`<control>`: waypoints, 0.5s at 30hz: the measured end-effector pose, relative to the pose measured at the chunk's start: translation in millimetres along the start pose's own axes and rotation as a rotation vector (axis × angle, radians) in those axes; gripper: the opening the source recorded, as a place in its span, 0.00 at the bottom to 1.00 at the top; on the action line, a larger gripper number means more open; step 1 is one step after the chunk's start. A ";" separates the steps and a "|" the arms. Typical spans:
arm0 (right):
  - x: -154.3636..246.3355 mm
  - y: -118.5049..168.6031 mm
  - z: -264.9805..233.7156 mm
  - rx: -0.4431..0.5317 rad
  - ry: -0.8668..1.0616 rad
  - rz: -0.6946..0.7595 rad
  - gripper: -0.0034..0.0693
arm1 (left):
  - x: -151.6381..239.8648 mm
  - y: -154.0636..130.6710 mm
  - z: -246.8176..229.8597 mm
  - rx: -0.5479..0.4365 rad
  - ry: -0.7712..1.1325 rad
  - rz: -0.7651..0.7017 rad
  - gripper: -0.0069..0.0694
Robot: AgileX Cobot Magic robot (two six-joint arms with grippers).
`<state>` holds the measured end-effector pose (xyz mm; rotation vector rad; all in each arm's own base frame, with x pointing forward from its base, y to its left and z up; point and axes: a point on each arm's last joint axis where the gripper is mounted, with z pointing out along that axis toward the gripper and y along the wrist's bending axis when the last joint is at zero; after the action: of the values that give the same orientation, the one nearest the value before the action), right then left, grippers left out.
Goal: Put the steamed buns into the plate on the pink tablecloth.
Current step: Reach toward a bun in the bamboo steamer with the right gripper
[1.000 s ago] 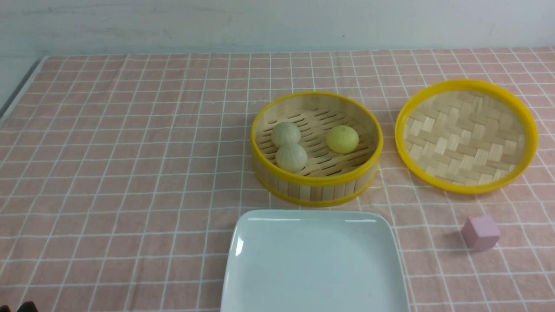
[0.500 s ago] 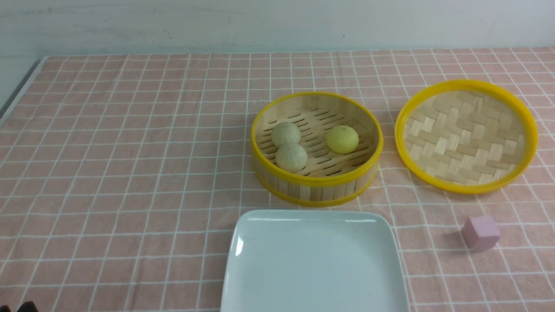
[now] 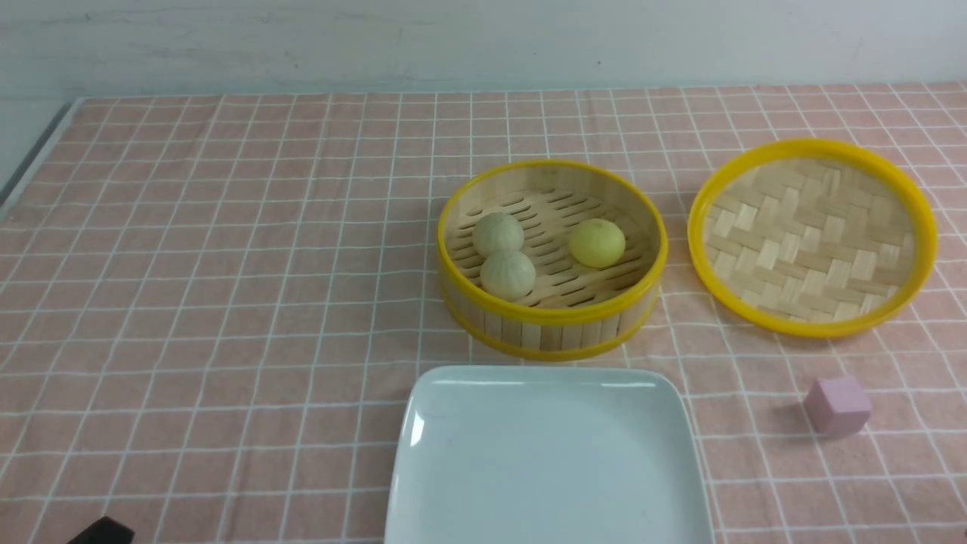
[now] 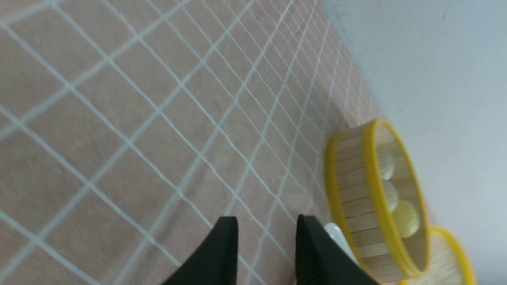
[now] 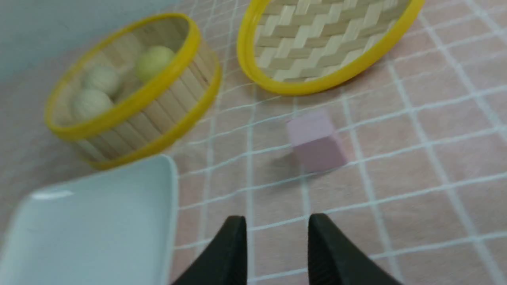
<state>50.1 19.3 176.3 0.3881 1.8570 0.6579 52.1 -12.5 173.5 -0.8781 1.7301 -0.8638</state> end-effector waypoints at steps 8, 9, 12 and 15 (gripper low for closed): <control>2.0 6.6 0.3 -0.080 0.023 0.302 0.38 | 1.6 -1.0 0.0 0.009 0.018 -0.116 0.40; 1.7 6.8 0.3 -0.083 0.019 0.308 0.37 | 1.7 -1.0 0.0 0.010 0.019 -0.109 0.40; -6.9 13.5 -3.5 -0.107 -0.010 0.286 0.31 | -3.1 -14.4 -6.6 0.029 0.028 -0.013 0.39; -28.1 28.4 -13.4 -0.139 -0.087 0.176 0.19 | -15.9 -41.2 -20.9 0.094 -0.013 0.116 0.32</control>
<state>46.8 23.0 218.1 0.4842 1.6963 0.8713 43.4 -15.7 221.5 -0.7126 1.6976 -0.8538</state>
